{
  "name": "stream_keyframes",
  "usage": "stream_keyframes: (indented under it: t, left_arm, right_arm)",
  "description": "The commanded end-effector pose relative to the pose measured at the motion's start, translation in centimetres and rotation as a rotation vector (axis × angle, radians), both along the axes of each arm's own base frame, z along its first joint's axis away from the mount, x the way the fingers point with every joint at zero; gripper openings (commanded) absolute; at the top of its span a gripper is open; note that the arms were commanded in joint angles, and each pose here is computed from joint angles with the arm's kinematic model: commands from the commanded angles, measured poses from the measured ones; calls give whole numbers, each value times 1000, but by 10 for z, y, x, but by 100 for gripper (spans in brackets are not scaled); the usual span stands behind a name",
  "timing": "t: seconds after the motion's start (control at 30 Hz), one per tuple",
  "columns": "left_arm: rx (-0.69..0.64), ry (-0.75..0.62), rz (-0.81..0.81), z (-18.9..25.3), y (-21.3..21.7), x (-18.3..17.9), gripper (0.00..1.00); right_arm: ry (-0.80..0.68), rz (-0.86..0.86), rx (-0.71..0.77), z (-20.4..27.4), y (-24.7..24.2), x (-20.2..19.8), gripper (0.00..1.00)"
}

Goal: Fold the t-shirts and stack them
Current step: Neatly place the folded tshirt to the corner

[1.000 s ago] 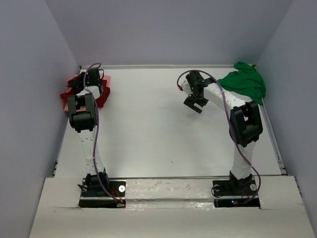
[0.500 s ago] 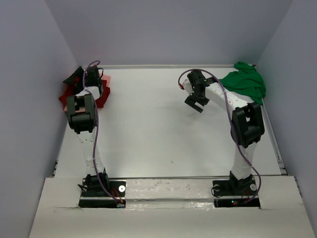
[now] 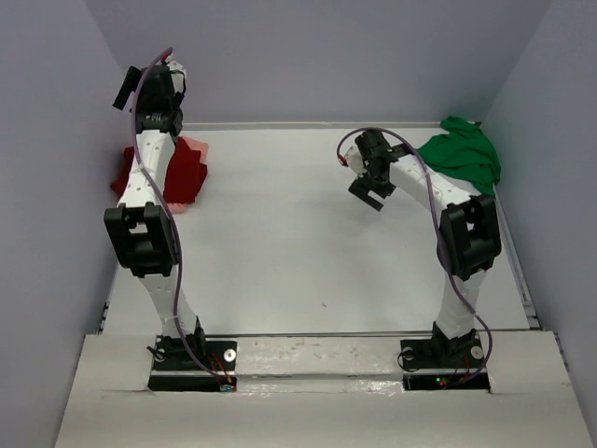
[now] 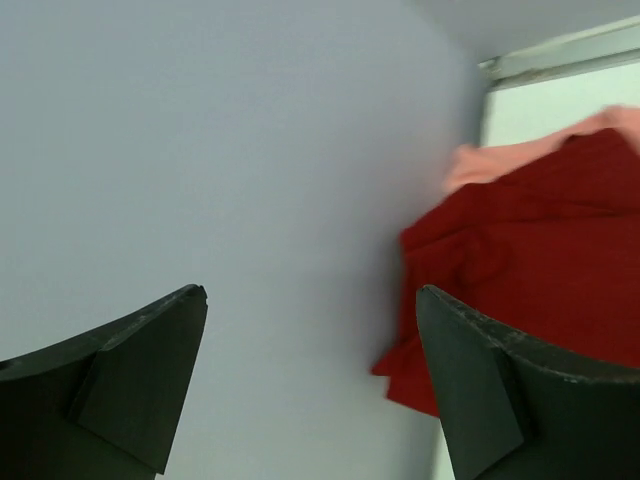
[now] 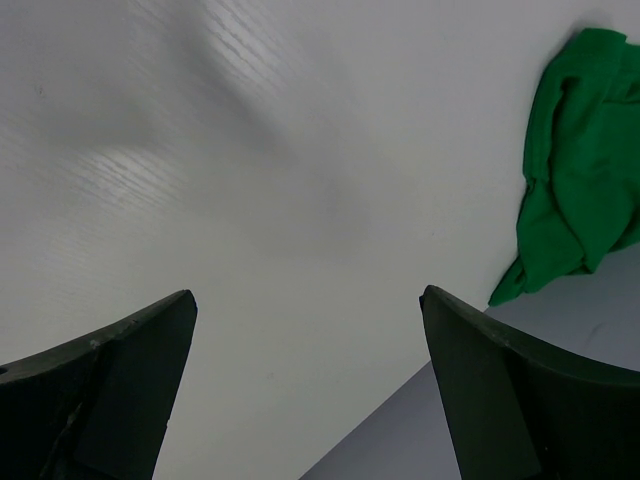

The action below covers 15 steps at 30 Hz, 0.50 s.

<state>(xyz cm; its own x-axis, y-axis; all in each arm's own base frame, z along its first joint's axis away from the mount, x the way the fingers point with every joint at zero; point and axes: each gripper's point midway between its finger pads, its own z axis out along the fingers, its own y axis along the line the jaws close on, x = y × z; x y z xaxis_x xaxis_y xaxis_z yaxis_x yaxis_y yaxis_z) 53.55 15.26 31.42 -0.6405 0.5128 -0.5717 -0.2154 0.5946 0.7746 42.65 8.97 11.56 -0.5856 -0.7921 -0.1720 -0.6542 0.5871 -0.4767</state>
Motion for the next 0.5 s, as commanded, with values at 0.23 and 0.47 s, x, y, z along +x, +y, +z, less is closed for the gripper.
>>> stream_keyframes:
  t: [0.23, 0.47]
  left_arm:
    - [-624, 266, -383, -121, -95, -33, 96]
    - [-678, 281, -348, -150, -70, -18, 95]
  right_arm:
    - [40, -84, -2, 3, -27, -17, 31]
    - [83, -149, -1, -10, -50, -31, 0]
